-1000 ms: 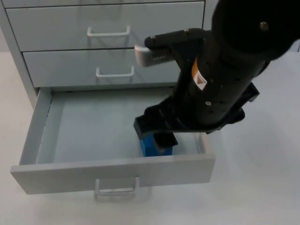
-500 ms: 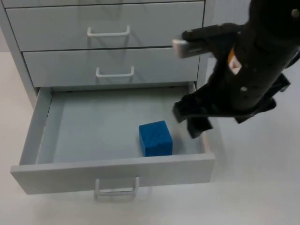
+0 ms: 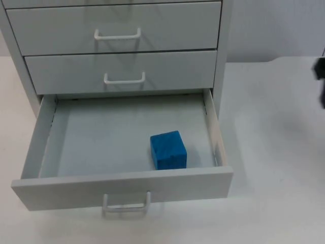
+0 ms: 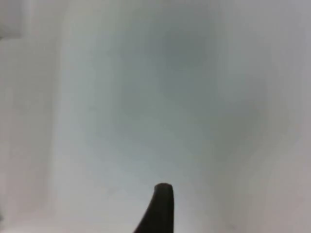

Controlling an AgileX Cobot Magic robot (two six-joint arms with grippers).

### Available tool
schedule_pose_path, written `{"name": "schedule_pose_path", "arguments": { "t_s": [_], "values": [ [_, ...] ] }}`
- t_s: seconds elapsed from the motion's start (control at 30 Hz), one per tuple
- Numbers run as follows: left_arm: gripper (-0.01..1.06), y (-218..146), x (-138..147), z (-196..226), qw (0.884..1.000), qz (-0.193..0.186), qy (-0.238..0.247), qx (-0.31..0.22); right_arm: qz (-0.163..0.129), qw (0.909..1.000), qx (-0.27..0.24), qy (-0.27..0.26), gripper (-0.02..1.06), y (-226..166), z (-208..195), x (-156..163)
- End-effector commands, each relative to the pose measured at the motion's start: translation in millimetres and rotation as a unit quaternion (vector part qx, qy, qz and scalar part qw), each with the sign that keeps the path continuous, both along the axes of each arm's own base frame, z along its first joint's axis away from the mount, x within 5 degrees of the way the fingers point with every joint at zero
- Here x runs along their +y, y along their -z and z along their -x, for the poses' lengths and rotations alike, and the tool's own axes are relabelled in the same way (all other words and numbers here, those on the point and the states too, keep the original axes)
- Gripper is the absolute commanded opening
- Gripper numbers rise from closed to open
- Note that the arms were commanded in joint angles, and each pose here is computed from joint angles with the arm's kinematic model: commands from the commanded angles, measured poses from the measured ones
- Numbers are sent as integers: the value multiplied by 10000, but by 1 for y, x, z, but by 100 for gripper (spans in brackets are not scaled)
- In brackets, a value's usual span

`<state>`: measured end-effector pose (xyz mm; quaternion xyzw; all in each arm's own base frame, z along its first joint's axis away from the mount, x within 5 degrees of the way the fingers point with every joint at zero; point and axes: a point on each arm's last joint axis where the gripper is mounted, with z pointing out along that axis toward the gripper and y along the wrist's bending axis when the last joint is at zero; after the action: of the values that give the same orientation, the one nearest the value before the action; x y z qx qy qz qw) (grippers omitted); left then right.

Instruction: Open the drawer with the left hand, place the block into the drawer with the right hand, then close the drawer with the left hand.

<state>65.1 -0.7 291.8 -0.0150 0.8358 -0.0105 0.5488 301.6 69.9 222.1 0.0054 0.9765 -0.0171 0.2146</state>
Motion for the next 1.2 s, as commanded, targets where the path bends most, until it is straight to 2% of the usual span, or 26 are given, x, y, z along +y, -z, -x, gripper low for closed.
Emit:
{"name": "schedule_pose_path", "arguments": {
  "t_s": [0.0, 0.2, 0.37, 0.53, 0.67, 0.8, 0.93, 1.03, 1.17],
  "values": [
    [105, 0, -2, 1, 9999, 42, 93, -49, -30, 9996, -82, 275, 76, -7, 11, -23],
    [105, 0, -2, 1, 9999, 43, 153, -49, -87, 9964, -125, 828, 76, -14, 41, -60],
    [105, 0, -2, 1, 9999, 43, 153, -58, -75, 9960, -337, 828, 76, -27, 59, -64],
    [105, -1, -2, 0, 9998, 42, 150, -110, 121, 9977, -209, 626, 76, -37, 72, -66],
    [105, -1, -2, 0, 9998, 42, 148, -150, 165, 9983, -157, 544, 76, -44, 82, -65],
    [105, -1, -2, 0, 9998, 51, 150, -149, 161, 9979, -414, 468, 76, -58, 93, -66],
    [105, -1, -2, 0, 9998, 55, 151, -149, 68, 9935, -1035, 465, 76, -81, 111, -67],
    [105, -1, -2, 0, 9998, 55, 151, -149, 46, 9904, -1314, 427, 76, -89, 117, -68],
    [105, -1, -2, 0, 9998, 45, 155, -152, 66, 9899, -1361, 399, 76, -93, 122, -68]
  ]
}}
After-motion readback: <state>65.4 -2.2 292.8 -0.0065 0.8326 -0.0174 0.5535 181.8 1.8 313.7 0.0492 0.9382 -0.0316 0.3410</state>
